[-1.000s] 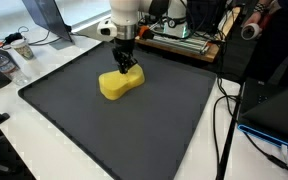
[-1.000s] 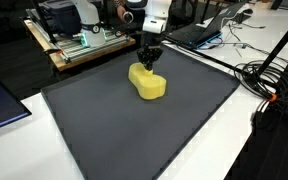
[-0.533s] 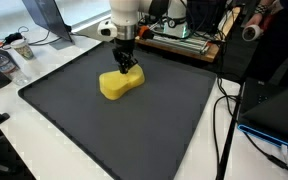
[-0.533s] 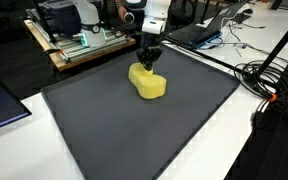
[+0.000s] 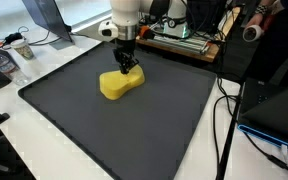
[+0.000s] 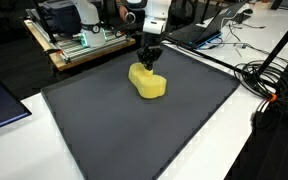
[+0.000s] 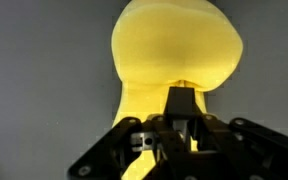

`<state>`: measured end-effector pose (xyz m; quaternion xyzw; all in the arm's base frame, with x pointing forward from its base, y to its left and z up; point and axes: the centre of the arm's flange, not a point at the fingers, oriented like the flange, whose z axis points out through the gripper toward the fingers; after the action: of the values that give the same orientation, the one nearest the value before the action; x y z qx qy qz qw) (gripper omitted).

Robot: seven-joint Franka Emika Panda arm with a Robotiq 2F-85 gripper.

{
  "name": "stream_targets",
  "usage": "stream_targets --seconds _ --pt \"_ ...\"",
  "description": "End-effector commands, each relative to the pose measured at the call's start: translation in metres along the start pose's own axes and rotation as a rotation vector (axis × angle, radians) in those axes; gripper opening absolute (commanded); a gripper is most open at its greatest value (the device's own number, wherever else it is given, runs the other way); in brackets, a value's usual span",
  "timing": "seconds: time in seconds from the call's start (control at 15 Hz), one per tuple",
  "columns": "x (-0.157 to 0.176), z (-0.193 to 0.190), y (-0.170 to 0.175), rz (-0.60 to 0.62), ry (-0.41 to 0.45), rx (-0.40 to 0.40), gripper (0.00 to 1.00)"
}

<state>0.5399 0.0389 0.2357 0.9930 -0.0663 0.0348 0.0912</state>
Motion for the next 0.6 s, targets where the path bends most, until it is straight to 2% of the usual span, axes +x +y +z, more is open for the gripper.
stream_targets --seconds 0.0,0.53 --pt "-0.0136 0.0411 -0.0088 -0.010 -0.060 0.017 0.04" --pt "-0.0120 0.0394 -0.0071 -0.013 -0.063 0.032 0.04"
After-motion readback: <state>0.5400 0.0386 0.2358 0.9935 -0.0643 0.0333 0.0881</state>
